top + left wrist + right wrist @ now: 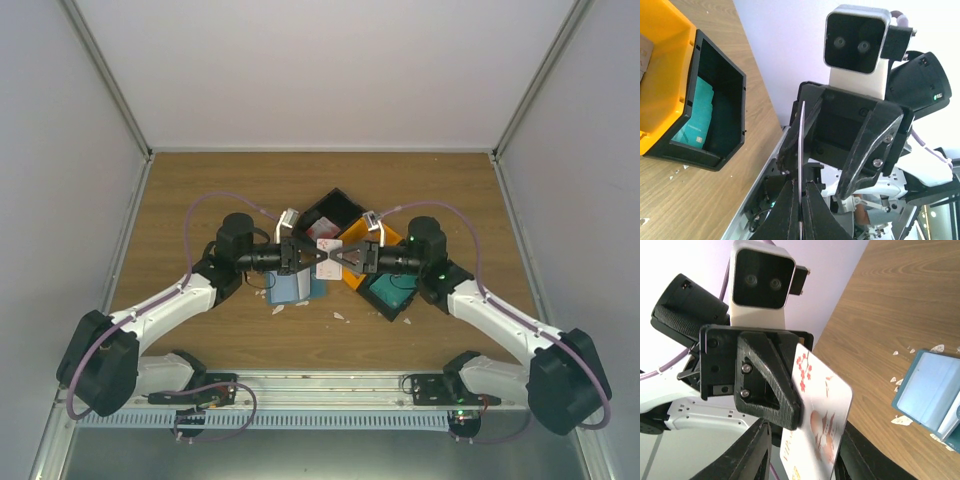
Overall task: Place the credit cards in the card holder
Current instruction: Pick up the credit card from the storage box, then insert the credit card into the card holder.
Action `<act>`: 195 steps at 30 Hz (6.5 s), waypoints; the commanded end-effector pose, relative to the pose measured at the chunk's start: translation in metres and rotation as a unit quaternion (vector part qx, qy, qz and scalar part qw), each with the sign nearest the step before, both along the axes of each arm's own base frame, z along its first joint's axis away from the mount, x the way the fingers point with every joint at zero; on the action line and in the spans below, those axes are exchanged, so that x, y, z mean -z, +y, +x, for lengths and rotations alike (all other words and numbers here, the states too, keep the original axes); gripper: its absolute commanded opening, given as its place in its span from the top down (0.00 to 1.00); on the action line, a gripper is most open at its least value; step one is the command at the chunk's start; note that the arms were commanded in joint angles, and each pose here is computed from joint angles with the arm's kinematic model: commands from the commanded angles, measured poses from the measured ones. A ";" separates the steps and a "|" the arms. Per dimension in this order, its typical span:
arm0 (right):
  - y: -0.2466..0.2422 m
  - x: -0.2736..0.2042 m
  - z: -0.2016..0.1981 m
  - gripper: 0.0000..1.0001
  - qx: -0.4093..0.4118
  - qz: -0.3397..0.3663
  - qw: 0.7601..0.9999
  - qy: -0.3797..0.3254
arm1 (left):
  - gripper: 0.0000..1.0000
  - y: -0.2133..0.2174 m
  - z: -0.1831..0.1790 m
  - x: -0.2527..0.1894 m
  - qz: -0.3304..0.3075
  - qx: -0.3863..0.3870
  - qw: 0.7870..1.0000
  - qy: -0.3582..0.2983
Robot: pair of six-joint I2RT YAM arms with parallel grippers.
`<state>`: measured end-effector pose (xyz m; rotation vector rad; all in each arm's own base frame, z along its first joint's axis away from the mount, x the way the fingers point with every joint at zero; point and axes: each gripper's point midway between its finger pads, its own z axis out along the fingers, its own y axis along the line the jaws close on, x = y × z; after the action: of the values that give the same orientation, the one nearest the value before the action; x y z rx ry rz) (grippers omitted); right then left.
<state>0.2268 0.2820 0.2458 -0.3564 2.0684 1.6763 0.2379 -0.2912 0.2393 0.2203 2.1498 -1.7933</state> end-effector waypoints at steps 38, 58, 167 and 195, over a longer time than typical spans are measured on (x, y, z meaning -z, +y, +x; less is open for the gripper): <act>0.072 0.177 0.041 0.99 -0.008 -0.202 0.972 0.117 | 0.69 0.123 0.029 0.185 0.332 -0.239 0.908 0.085; 0.070 0.229 0.034 0.99 0.003 -0.239 0.949 0.207 | 0.71 0.131 0.017 0.229 0.368 -0.223 0.893 0.132; 0.072 0.223 0.026 0.77 0.026 -0.329 0.935 0.126 | 0.74 0.122 0.011 0.203 0.334 -0.199 0.916 0.100; 0.073 0.249 0.020 0.86 -0.008 -0.373 0.921 0.112 | 0.69 0.114 0.018 0.181 0.305 -0.190 0.930 0.082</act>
<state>0.2564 0.3621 0.0232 -0.3961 2.7568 0.9869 0.2432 -0.1745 0.0420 -0.2319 2.6520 -0.9091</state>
